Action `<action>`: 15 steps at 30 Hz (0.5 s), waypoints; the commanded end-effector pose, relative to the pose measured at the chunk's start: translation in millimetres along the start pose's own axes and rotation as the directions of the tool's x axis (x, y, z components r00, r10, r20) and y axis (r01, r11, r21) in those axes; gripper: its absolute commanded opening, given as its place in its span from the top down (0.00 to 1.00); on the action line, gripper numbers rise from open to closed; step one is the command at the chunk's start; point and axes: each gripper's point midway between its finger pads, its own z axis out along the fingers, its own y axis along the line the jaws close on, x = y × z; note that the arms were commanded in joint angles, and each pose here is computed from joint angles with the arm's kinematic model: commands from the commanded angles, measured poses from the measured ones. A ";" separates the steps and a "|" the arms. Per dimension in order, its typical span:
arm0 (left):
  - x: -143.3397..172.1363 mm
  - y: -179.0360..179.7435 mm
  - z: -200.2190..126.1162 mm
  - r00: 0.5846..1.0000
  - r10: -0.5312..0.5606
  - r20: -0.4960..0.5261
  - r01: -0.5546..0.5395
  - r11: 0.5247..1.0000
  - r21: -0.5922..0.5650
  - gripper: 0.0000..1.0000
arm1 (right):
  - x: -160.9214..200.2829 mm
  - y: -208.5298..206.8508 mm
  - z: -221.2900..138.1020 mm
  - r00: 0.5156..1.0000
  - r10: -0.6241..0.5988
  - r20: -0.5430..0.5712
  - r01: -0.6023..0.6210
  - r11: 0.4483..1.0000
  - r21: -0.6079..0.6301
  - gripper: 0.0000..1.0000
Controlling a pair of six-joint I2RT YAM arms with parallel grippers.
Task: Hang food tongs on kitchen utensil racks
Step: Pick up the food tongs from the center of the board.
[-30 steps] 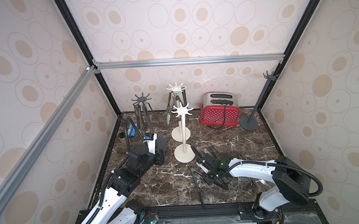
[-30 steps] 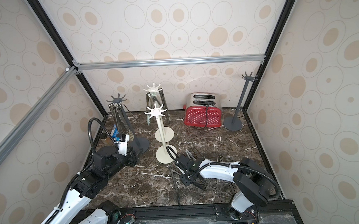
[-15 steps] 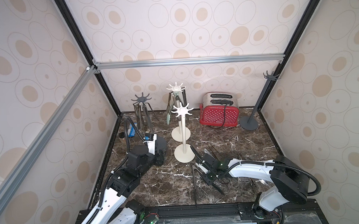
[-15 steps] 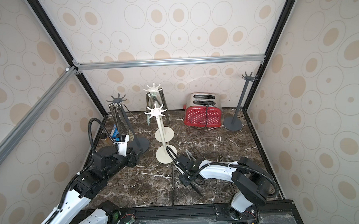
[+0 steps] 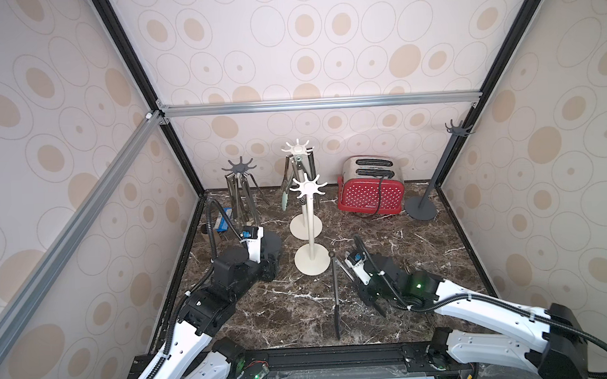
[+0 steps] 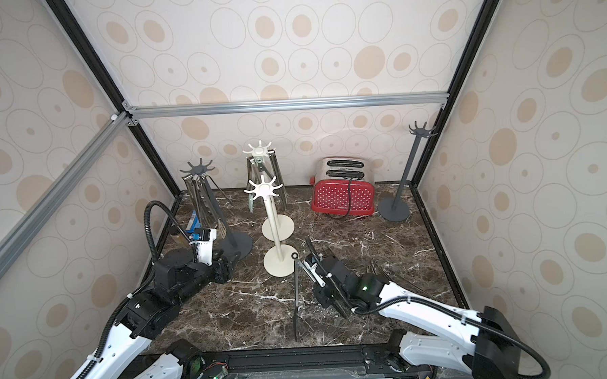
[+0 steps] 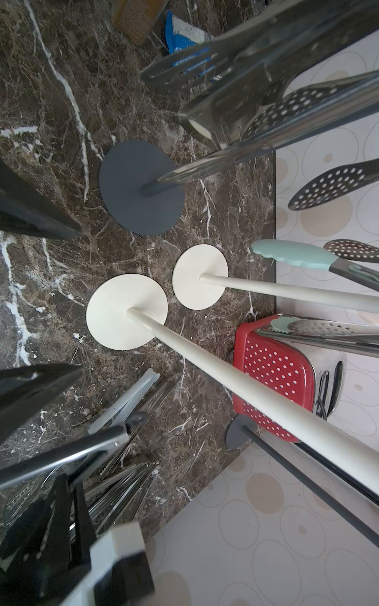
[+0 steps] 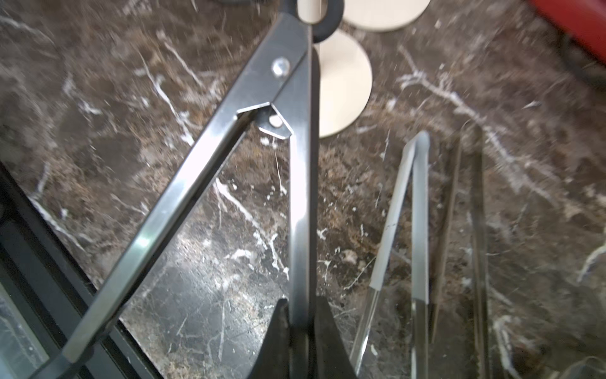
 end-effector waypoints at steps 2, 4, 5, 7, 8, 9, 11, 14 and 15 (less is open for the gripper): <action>-10.7 -3.4 -4.3 0.999 -0.011 0.034 0.011 1.000 0.016 0.40 | -45.3 -15.3 -34.9 0.972 -0.043 0.232 0.032 0.998 0.049 1.00; -10.6 -3.9 -4.0 0.999 -0.013 0.040 0.012 1.000 0.021 0.40 | -63.3 -19.2 -51.6 0.945 -0.055 0.324 0.043 0.998 0.046 1.00; -10.8 -4.2 -3.8 0.999 -0.011 0.044 0.010 1.000 0.024 0.40 | -72.8 -19.8 -59.8 0.929 -0.058 0.366 0.051 0.998 0.030 1.00; -11.1 -5.5 -3.5 0.999 -0.011 0.047 0.010 0.999 0.031 0.40 | -90.3 -22.0 -75.1 0.899 -0.045 0.437 0.056 0.998 -0.012 1.00; -11.3 -6.4 -3.6 0.999 -0.010 0.047 0.009 0.999 0.037 0.40 | -99.4 -23.1 -82.8 0.883 -0.034 0.467 0.059 0.998 -0.039 1.00; -11.2 -7.0 -3.4 0.999 -0.009 0.046 0.007 0.999 0.040 0.39 | -108.0 -24.6 -89.0 0.870 -0.022 0.492 0.063 0.996 -0.066 1.00; -11.2 -8.4 -3.2 0.999 -0.007 0.045 0.005 0.999 0.047 0.39 | -121.9 -26.3 -98.2 0.852 -0.007 0.523 0.082 0.989 -0.120 1.00; -9.8 -8.4 -2.9 0.999 -0.006 0.042 0.004 0.999 0.048 0.39 | -139.4 -23.5 -106.4 0.840 -0.018 0.543 0.147 0.970 -0.195 1.00; -9.7 -8.5 -2.7 0.999 -0.006 0.043 0.004 0.999 0.050 0.39 | -144.4 -22.6 -107.9 0.837 -0.027 0.546 0.172 0.961 -0.216 1.00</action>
